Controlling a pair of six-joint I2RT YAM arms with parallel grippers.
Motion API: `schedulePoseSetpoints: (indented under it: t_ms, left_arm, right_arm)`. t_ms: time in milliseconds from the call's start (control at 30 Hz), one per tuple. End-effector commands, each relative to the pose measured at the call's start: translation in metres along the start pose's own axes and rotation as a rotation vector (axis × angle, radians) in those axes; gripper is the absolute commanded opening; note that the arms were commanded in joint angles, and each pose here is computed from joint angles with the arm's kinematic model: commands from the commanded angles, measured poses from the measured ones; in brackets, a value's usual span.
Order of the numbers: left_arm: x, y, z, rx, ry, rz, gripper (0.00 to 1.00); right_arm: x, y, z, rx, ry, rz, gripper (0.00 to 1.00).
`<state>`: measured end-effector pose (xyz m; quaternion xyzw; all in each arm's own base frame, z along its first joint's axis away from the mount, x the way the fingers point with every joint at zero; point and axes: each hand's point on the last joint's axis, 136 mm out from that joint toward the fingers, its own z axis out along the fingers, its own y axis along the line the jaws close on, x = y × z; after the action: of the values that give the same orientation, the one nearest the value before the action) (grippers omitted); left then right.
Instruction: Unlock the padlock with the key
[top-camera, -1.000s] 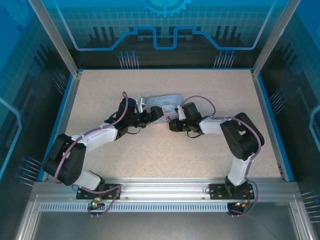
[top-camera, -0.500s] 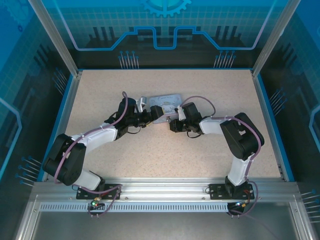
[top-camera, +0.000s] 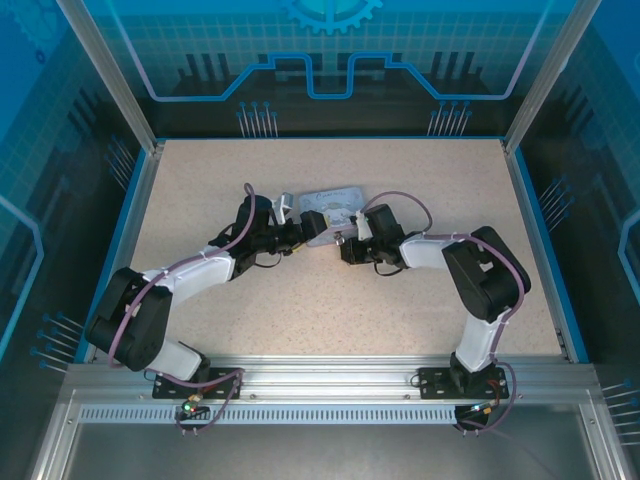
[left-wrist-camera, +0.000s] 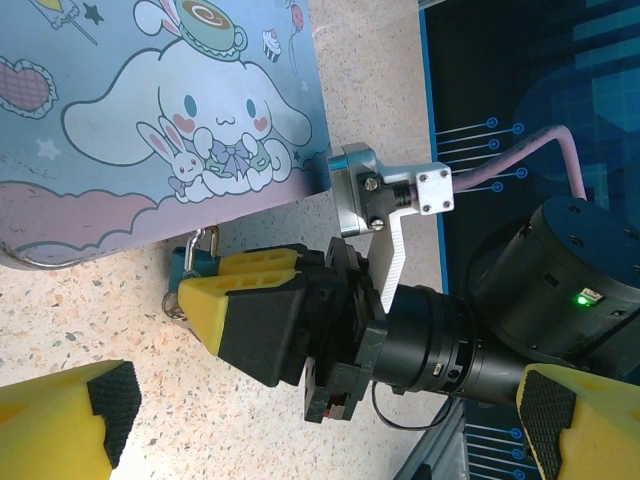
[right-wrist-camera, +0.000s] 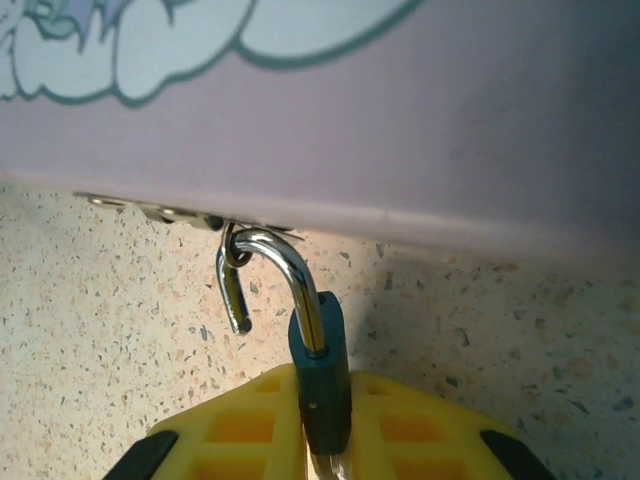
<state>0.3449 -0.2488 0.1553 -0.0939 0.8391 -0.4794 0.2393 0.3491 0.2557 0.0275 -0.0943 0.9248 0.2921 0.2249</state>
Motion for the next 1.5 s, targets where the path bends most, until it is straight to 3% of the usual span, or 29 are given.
schedulePoseSetpoints:
  t_ms: [0,433,633,900,1467]
  left_arm:
    - [-0.013,-0.013,-0.001,0.035,-0.019,0.015,0.99]
    - [-0.022,-0.005,-0.006,-0.054,-0.060,0.056,0.99]
    - [-0.036,0.025,-0.014,-0.305,-0.072,0.130,0.99]
    - [-0.049,0.055,-0.021,-0.530,-0.063,0.233,0.99]
    - [-0.076,0.088,0.013,-0.675,-0.035,0.317,0.99]
  right_arm:
    - [-0.007,0.008,-0.011,-0.022,-0.022,0.012,0.15]
    - [0.009,0.004,-0.009,-0.037,0.003,0.089,0.08]
    - [0.013,0.002,-0.006,-0.042,0.002,0.144,0.03]
    - [0.020,-0.004,-0.002,-0.042,-0.009,0.230,0.00]
    - [0.028,-0.011,-0.002,-0.029,-0.023,0.302,0.00]
